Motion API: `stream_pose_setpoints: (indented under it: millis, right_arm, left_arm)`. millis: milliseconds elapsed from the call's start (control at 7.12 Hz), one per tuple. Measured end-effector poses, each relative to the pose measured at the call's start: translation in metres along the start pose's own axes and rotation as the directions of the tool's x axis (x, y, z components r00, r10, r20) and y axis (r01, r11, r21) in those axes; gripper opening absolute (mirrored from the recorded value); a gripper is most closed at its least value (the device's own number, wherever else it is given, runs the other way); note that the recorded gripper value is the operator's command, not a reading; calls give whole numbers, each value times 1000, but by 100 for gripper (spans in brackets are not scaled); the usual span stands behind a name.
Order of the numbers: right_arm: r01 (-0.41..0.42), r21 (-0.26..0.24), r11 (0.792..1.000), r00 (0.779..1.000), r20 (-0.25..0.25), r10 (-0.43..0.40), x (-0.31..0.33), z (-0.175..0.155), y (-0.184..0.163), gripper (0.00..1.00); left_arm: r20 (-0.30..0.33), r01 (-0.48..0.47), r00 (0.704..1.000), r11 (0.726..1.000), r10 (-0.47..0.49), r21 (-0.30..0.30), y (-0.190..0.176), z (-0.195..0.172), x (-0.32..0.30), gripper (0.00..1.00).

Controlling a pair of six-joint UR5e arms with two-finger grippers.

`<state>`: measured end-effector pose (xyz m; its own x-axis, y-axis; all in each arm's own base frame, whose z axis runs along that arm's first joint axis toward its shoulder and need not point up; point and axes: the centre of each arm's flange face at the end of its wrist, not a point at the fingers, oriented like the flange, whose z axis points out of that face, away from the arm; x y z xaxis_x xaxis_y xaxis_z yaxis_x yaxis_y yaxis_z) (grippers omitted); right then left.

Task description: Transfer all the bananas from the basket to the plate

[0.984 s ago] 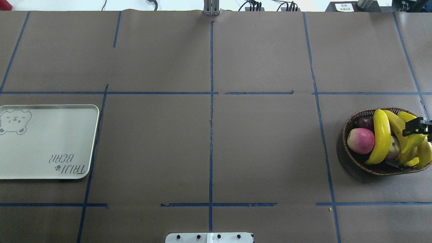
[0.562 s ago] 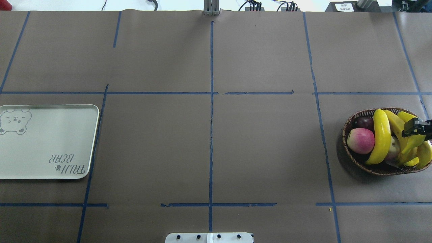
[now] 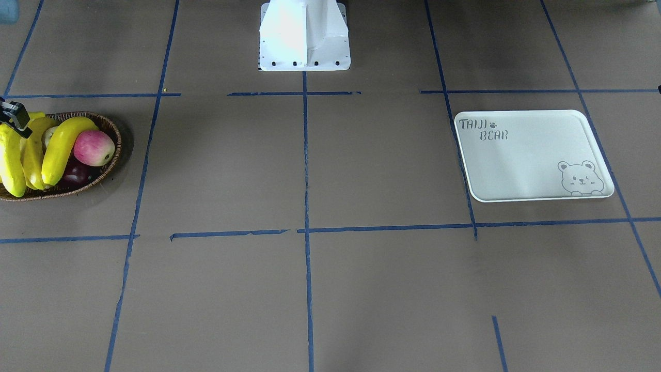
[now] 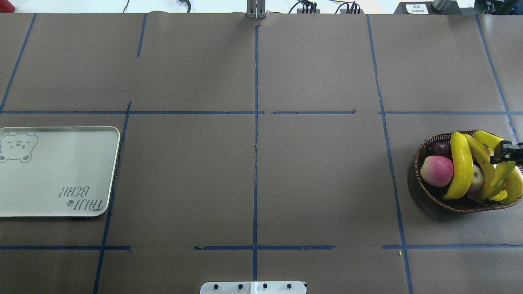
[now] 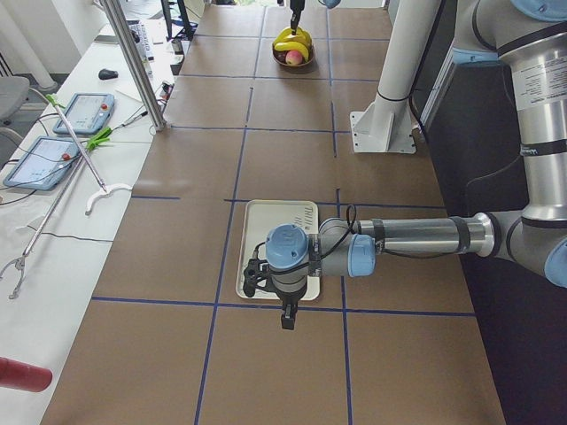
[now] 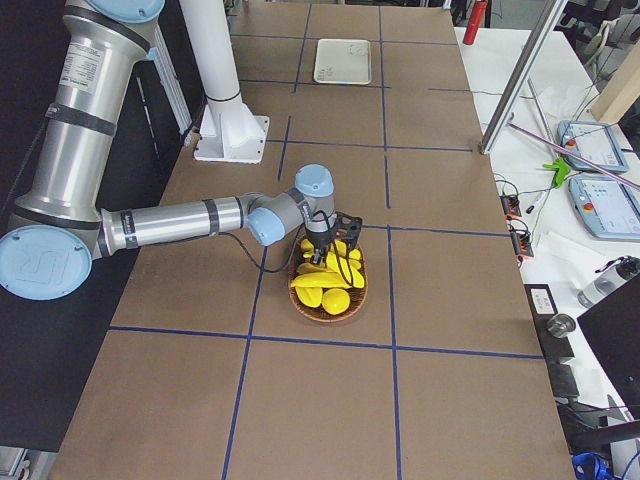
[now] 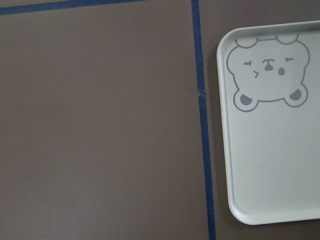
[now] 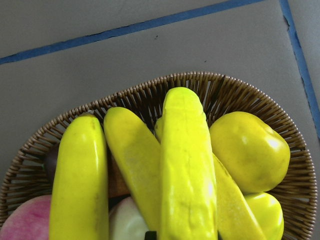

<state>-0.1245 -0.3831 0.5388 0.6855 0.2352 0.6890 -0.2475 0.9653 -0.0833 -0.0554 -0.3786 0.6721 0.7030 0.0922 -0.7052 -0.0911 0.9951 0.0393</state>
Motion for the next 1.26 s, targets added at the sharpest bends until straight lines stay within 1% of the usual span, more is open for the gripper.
stream_pose_setpoints:
  millis: [141, 281, 422, 562, 703, 843, 984, 1124, 1265]
  right_arm:
    - [2, 29, 1000, 1000, 20, -3, -4, -18, -3, 2]
    - [41, 58, 997, 998, 45, -44, -13, -36, -4, 1]
    - [124, 89, 988, 989, 66, -130, -25, -52, -4, 1]
    - [200, 120, 972, 974, 83, -210, -38, -64, -7, 0]
    - [248, 148, 957, 959, 105, -265, -56, -74, -12, 0]
    - [279, 162, 947, 944, 136, -301, -74, -82, -16, 0]
    - [311, 161, 937, 925, 176, -337, -93, -87, -17, 0]
    - [349, 153, 925, 899, 224, -377, -119, -89, -17, 0]
    - [376, 141, 916, 876, 267, -401, -149, -87, -14, 0]
  left_arm:
    - [0, -5, 1000, 1000, 5, 4, -1, -1, 2, 100]
    - [1, -14, 1000, 1000, 14, 9, -3, -4, 5, 100]
    - [2, -22, 1000, 1000, 22, 13, -6, -6, 9, 100]
    - [4, -38, 999, 999, 38, 28, -14, -12, 16, 100]
    - [10, -75, 997, 995, 75, 64, -38, -25, 28, 100]
    - [18, -114, 993, 988, 113, 102, -68, -41, 42, 100]
    - [19, -139, 990, 982, 138, 126, -87, -51, 52, 100]
    - [11, -145, 989, 980, 145, 138, -99, -56, 59, 100]
    - [-17, -132, 991, 981, 136, 145, -111, -58, 73, 100]
